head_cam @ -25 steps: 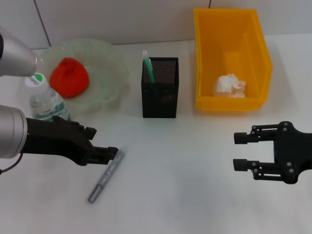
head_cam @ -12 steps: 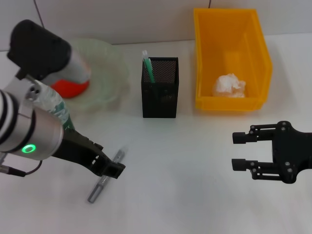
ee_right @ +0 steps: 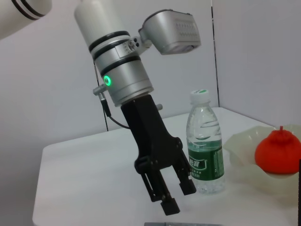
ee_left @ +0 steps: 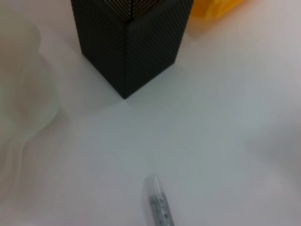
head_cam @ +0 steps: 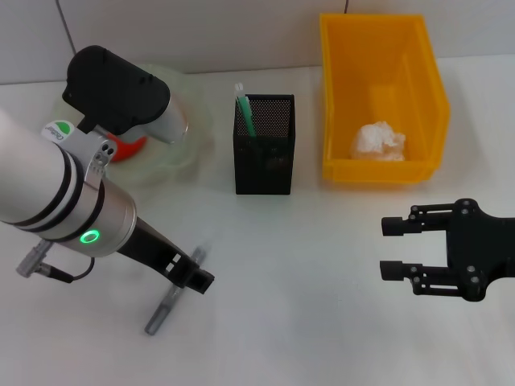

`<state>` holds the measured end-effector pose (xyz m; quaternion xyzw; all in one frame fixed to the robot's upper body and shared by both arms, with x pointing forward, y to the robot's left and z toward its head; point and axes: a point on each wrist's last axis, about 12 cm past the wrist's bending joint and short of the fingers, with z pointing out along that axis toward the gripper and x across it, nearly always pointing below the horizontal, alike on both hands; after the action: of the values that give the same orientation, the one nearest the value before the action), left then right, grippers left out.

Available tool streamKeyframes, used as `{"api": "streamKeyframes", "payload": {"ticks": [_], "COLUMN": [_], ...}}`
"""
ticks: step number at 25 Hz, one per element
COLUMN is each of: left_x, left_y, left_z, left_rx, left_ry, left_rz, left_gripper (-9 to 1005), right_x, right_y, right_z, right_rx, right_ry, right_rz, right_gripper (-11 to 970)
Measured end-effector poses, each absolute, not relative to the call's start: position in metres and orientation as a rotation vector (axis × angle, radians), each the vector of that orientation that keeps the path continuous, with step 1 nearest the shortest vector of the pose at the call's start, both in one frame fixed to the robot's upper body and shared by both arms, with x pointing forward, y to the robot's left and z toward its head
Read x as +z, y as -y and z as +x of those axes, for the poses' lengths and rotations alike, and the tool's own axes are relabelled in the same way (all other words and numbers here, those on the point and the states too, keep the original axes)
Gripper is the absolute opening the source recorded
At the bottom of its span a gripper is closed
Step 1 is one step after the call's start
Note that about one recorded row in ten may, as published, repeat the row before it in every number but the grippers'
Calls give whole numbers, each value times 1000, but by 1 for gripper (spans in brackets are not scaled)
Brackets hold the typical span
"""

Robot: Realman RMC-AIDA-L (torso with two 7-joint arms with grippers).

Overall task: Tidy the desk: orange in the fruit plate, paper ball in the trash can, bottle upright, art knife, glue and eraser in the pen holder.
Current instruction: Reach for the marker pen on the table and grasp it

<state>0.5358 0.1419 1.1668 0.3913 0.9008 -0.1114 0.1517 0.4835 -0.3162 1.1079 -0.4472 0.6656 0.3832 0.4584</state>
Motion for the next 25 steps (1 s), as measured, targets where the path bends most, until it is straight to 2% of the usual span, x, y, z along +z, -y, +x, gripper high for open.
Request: {"api": "streamKeyframes", "payload": {"ticks": [25], "left_x": [1148], "left_y": [-145], "left_z": [552], "left_rx": [-321], "left_ry": [-2597], "left_rz": [1045], "left_gripper": [678], "right_x": [1108], "right_y": [313], "right_z": [488], "right_rx": [944], "right_ry": [-1634], "right_rz": [-1101], "right_gripper": [574]}}
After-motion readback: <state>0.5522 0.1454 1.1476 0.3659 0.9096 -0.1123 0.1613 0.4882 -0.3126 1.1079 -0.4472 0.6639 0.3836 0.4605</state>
